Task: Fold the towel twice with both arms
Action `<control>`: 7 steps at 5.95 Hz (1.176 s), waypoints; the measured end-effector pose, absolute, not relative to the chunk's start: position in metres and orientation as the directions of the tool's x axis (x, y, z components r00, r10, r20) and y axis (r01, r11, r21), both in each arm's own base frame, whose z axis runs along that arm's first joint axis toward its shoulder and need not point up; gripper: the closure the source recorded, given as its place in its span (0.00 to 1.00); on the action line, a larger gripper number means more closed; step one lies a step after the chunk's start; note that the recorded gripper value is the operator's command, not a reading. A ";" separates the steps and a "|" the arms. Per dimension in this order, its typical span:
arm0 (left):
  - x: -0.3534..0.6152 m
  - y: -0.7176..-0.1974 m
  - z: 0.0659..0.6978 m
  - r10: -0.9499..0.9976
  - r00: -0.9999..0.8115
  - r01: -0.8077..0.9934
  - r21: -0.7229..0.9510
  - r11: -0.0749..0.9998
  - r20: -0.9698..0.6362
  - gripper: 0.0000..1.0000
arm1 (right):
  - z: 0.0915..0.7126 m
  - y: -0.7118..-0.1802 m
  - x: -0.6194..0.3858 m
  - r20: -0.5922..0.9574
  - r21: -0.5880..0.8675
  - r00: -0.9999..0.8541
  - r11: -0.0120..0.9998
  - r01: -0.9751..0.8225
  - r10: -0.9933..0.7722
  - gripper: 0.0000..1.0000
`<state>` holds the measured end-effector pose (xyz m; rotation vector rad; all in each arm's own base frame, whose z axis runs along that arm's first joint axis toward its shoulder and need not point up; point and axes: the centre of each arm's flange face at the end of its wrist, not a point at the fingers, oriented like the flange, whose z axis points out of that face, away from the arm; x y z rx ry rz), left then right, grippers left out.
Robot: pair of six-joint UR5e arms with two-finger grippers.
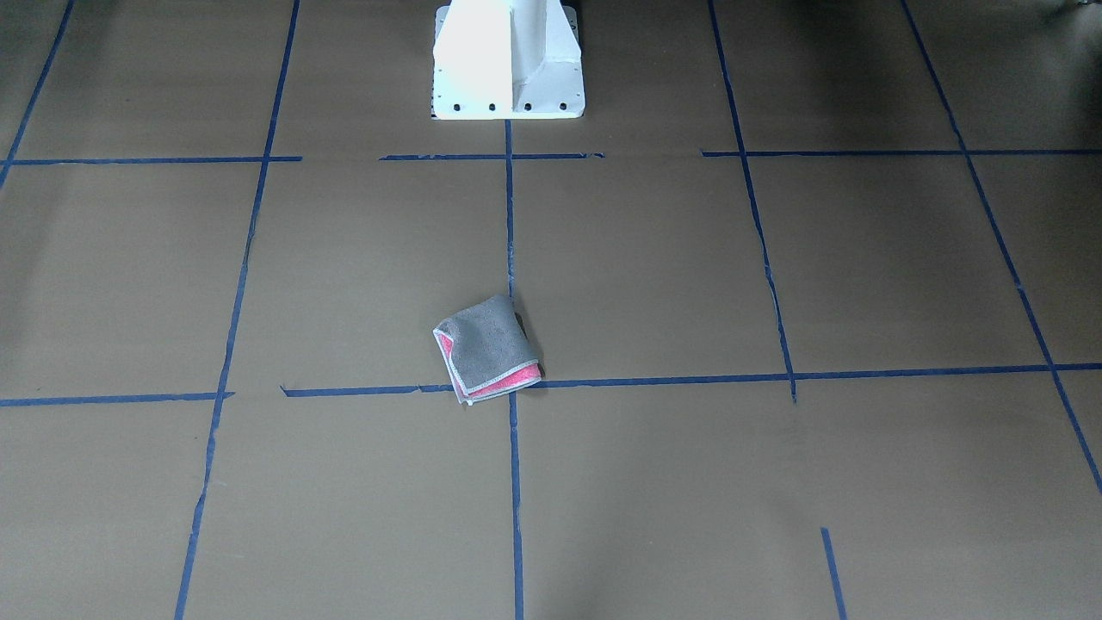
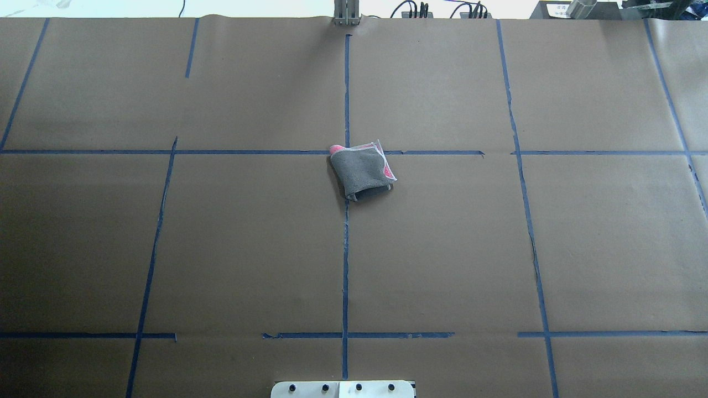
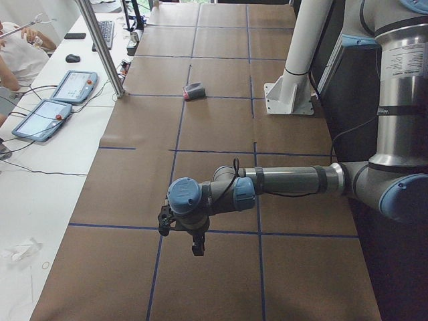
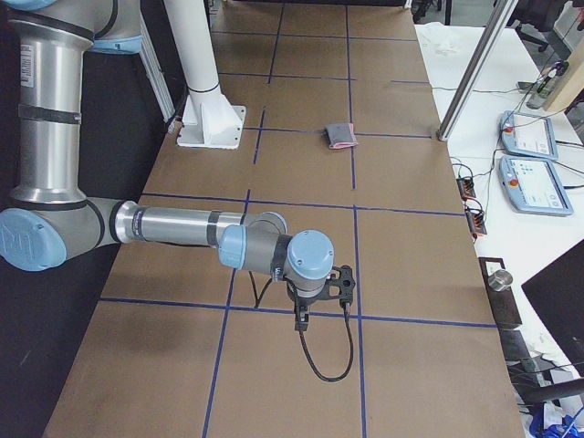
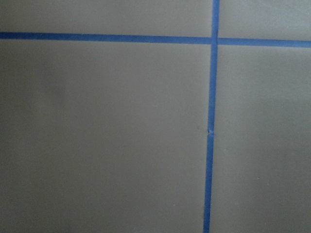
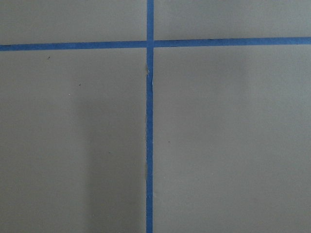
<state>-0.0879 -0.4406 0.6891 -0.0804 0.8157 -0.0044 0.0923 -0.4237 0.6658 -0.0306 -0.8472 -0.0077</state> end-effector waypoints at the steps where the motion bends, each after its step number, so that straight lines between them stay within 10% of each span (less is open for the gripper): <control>1: -0.088 -0.440 0.690 -0.036 0.686 -0.027 -0.075 0.997 -0.727 0.00 | 0.666 -0.424 0.092 0.748 -0.023 0.663 1.000 0.020 0.004 0.00; 7: -0.088 -0.442 0.688 -0.033 0.686 -0.028 -0.071 0.997 -0.727 0.00 | 0.664 -0.424 0.092 0.746 -0.019 0.665 1.000 0.021 0.000 0.00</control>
